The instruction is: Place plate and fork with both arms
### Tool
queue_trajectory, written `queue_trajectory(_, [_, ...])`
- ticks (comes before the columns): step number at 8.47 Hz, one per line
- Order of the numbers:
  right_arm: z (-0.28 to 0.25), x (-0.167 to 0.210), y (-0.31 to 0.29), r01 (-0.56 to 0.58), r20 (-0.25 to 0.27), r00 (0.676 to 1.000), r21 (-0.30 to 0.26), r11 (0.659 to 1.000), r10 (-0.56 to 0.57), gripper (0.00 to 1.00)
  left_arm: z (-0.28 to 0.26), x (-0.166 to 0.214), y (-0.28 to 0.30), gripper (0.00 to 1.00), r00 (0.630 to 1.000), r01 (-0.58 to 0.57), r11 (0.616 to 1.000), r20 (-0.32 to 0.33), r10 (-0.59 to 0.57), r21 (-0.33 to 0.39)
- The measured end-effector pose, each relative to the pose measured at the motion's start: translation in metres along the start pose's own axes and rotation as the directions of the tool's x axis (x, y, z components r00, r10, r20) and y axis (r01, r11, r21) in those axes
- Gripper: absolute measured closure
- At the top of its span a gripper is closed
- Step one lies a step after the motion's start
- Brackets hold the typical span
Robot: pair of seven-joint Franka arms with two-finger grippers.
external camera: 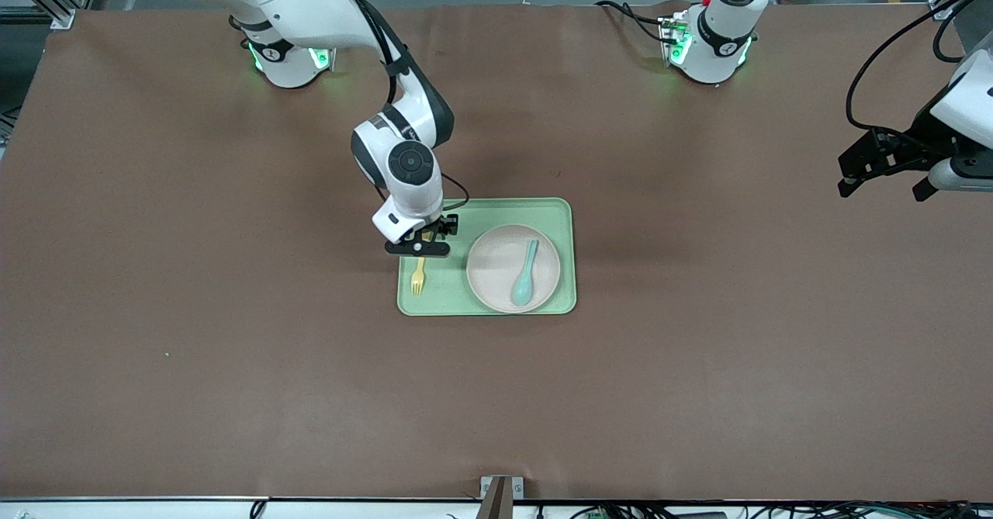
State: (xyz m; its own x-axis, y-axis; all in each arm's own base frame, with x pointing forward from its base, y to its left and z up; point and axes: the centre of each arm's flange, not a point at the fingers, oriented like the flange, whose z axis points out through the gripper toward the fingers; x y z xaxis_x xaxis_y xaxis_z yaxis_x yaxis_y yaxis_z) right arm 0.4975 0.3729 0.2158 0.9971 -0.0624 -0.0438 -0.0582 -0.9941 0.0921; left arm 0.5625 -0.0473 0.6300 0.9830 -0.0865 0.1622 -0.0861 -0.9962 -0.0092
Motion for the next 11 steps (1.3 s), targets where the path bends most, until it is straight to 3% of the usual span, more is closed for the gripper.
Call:
queue_trajectory(2, [-0.103,0.031,0.053,-0.068,0.006,0.998,0.046,0.997,0.068,0.0,-0.001,0.0,-0.001,0.0,1.0,0.002,1.0,-0.003,-0.002,0.0])
queue_trajectory(4, [-0.217,0.047,0.15,-0.103,0.007,0.995,0.097,0.99,0.103,0.0,-0.002,0.0,-0.001,0.0,1.0,0.002,1.0,-0.006,-0.002,0.001])
queue_trajectory(5, [-0.257,0.051,0.199,-0.093,0.033,0.995,0.113,0.989,0.089,0.0,-0.003,0.0,-0.001,0.0,1.0,0.002,1.0,-0.007,-0.002,0.001])
queue_trajectory(8, [-0.329,0.068,0.339,-0.029,0.085,0.996,0.156,0.987,0.016,0.0,-0.003,0.0,-0.001,0.0,1.0,0.002,1.0,-0.007,-0.002,0.001])
queue_trajectory(11, [-0.371,0.044,0.427,0.011,0.041,0.999,0.183,0.983,-0.018,0.0,-0.003,0.0,-0.002,0.0,1.0,0.003,1.0,-0.008,-0.003,0.001])
